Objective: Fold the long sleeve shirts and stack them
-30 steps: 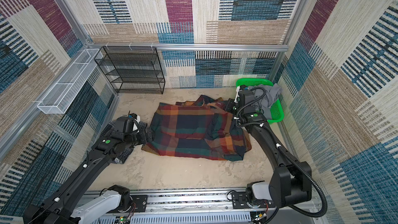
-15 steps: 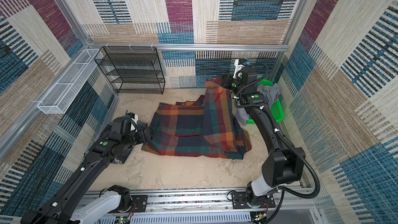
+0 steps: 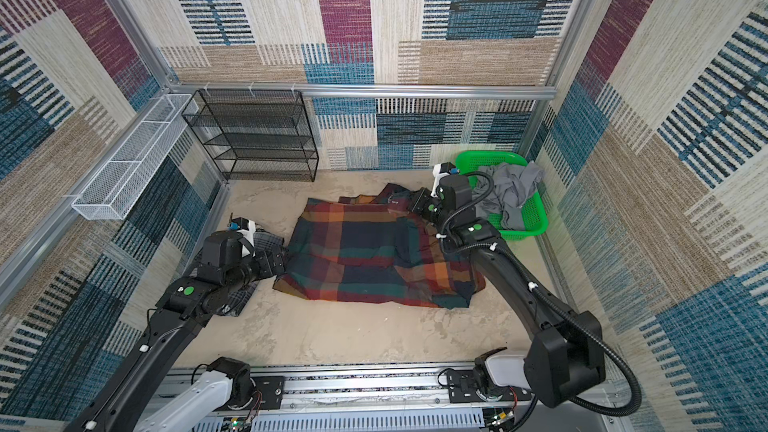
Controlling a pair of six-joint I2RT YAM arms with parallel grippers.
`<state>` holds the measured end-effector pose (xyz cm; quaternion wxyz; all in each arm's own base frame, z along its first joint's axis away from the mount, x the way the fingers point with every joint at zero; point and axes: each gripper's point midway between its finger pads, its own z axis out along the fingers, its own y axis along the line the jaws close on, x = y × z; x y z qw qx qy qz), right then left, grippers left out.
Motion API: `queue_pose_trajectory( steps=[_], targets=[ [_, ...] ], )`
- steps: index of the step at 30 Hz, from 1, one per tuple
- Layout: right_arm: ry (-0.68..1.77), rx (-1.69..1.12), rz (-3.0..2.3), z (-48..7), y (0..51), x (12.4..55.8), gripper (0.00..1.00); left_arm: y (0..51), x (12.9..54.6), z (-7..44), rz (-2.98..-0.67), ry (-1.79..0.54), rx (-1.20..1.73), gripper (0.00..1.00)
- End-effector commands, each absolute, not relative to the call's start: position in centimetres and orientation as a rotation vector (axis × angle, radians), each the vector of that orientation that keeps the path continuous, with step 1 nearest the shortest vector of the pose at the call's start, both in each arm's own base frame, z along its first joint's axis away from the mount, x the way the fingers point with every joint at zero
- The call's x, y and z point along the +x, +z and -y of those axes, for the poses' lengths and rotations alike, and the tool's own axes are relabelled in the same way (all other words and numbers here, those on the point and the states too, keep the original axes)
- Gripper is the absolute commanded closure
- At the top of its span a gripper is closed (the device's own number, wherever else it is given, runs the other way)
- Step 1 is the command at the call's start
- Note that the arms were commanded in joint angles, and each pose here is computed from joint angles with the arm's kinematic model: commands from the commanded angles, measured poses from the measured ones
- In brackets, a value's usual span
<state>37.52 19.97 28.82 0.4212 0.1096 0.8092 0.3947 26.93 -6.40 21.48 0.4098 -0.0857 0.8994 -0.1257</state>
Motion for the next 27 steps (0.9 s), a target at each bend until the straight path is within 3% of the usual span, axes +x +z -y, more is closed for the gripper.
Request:
queue_pose_trajectory(
  steps=[1,11,27],
  targets=[
    [1.071,0.421,-1.934,-21.0,29.6,36.6,1.0,21.6,26.0,5.0,-2.248,-0.233,-0.217,0.01],
    [1.32,0.511,-1.917,-28.5,26.2,31.3,1.0,22.3,24.7,4.2,-2.191,-0.226,-0.235,0.01],
    [1.444,0.683,-1.923,-38.2,21.5,30.2,1.0,22.3,25.2,4.2,-2.183,-0.261,-0.265,0.01]
  ],
)
